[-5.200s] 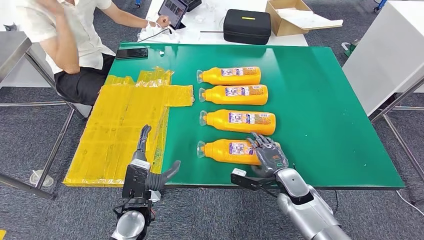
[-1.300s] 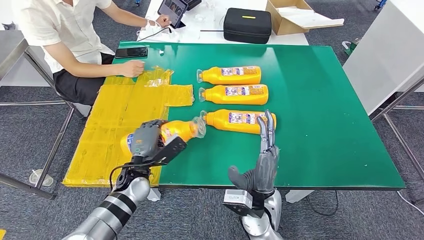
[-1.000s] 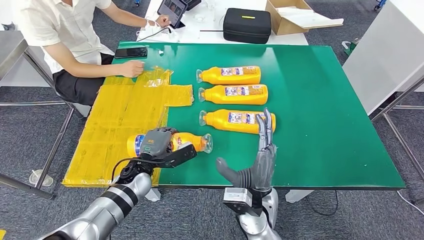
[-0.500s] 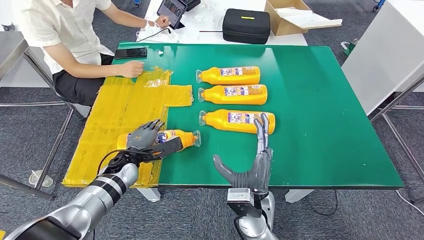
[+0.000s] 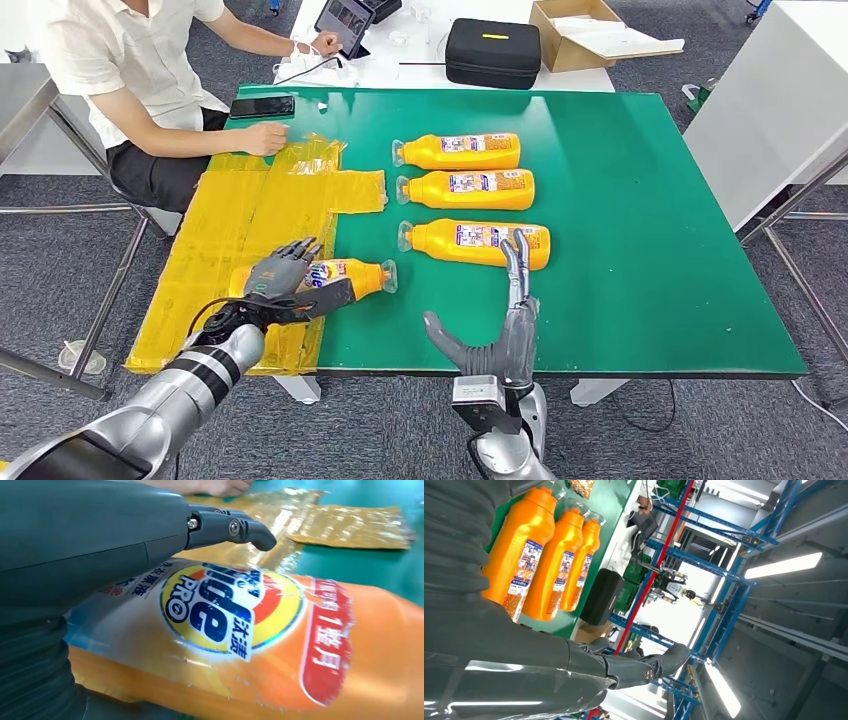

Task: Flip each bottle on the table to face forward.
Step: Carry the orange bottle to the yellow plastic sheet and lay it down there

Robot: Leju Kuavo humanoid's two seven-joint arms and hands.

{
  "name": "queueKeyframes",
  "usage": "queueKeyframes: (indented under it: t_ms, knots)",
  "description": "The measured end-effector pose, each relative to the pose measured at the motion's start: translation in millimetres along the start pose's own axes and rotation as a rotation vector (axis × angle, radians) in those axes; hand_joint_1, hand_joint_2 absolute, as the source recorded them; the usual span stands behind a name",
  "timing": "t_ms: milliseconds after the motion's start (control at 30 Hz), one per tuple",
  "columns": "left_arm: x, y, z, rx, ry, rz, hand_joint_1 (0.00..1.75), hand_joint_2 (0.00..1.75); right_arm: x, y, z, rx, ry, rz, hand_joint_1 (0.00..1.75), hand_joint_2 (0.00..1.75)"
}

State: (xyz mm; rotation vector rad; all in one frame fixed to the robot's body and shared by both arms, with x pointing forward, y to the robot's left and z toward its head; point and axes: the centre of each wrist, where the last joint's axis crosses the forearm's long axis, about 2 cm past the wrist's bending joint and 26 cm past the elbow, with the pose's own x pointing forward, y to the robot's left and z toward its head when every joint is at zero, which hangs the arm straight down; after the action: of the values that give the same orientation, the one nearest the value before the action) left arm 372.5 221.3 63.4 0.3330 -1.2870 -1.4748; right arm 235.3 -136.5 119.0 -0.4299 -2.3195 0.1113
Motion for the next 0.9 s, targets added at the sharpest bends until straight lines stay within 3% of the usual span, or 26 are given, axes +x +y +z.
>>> queueKeyframes:
  t_ms: [167,433,733,900]
  knots:
    - [4,-5,0,0.005,-0.126,0.053,0.0,1.75,-2,-2,2,0.011,-0.001,0.005,0.0,1.75]
    - [11,-13,2,0.05,-0.199,0.082,0.0,1.75,-4,-3,4,0.023,-0.002,0.015,0.0,1.75]
    - [46,-27,11,0.318,-0.332,0.125,0.0,1.75,-4,-5,7,0.068,-0.046,0.062,0.0,1.75]
    - [65,-34,21,0.493,-0.411,0.177,0.0,1.75,-18,-11,6,0.218,-0.172,0.285,0.0,1.75]
